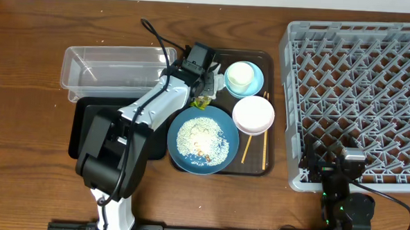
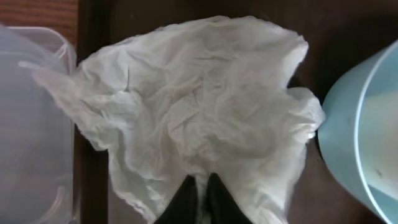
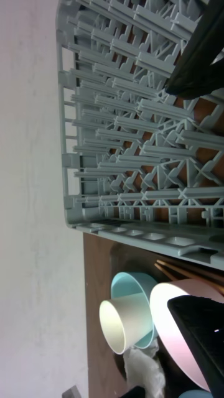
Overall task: Sort waste into correct bins and load items into the dishwasher rack
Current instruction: 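Lower the left gripper and pinch the crumpled white tissue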
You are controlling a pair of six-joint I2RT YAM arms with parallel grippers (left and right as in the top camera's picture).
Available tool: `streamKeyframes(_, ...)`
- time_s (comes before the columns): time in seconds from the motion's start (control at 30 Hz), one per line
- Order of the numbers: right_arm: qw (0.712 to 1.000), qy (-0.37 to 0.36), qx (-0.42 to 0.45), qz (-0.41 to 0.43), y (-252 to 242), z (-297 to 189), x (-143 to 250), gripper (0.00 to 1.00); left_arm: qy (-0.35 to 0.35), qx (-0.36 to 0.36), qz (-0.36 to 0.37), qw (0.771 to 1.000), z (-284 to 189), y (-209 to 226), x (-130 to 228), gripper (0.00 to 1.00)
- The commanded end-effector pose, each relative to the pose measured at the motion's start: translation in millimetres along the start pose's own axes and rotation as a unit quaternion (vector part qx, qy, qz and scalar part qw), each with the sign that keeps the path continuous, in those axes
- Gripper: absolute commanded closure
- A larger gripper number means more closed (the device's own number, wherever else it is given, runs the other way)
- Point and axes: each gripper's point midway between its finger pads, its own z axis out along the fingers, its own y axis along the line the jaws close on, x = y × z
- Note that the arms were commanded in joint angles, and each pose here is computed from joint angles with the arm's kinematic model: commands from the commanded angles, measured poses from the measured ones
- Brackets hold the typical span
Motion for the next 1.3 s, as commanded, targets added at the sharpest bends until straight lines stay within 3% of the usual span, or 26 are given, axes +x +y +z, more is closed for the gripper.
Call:
streamKeyframes(0.0, 1.0, 0.004, -0.004, 0.001, 2, 0, 2, 0.01, -0.017, 0.003, -0.001, 1.0, -8, 0, -11, 0.93)
streamKeyframes(0.13, 1.0, 0.004, -0.004, 0.001, 2, 0, 2, 0.01, -0.036, 0.012, -0.003, 0.999, -17, -4, -21, 0.93)
streamKeyframes(0.17, 1.0, 0.004, -0.004, 0.001, 2, 0, 2, 0.01, -0.042, 0.014, -0.004, 0.999, -20, -5, -24, 0.91)
streamKeyframes(0.2, 1.0, 0.004, -0.004, 0.001, 2, 0, 2, 0.01, -0.048, 0.017, -0.005, 0.999, -24, -6, -27, 0.77)
streamKeyframes(0.33, 1.0, 0.004, -0.004, 0.001, 2, 0, 2, 0.01, -0.063, 0.024, -0.006, 0.998, -36, -9, -35, 0.73)
streamKeyframes(0.4, 1.0, 0.004, -0.004, 0.001, 2, 0, 2, 0.01, -0.064, 0.025, -0.006, 0.998, -37, -9, -36, 0.73)
streamKeyframes(0.5, 1.0, 0.004, -0.004, 0.001, 2, 0, 2, 0.01, -0.062, 0.024, -0.006, 0.998, -36, -8, -35, 0.93)
streamKeyframes(0.8, 1.0, 0.004, -0.004, 0.001, 2, 0, 2, 0.01, -0.068, 0.027, -0.007, 0.997, -37, -10, -38, 0.93)
streamKeyframes(0.83, 1.0, 0.004, -0.004, 0.001, 2, 0, 2, 0.01, -0.071, 0.028, -0.007, 0.997, -37, -10, -39, 0.83)
streamKeyframes(0.87, 1.0, 0.004, -0.004, 0.001, 2, 0, 2, 0.01, -0.072, 0.028, -0.007, 0.997, -37, -11, -40, 0.63)
streamKeyframes(0.9, 1.0, 0.004, -0.004, 0.001, 2, 0, 2, 0.01, -0.075, 0.03, -0.007, 0.997, -37, -11, -41, 0.49)
streamKeyframes(1.27, 1.0, 0.004, -0.004, 0.001, 2, 0, 2, 0.01, -0.058, 0.021, 0.0, 0.998, -8, -9, -31, 0.45)
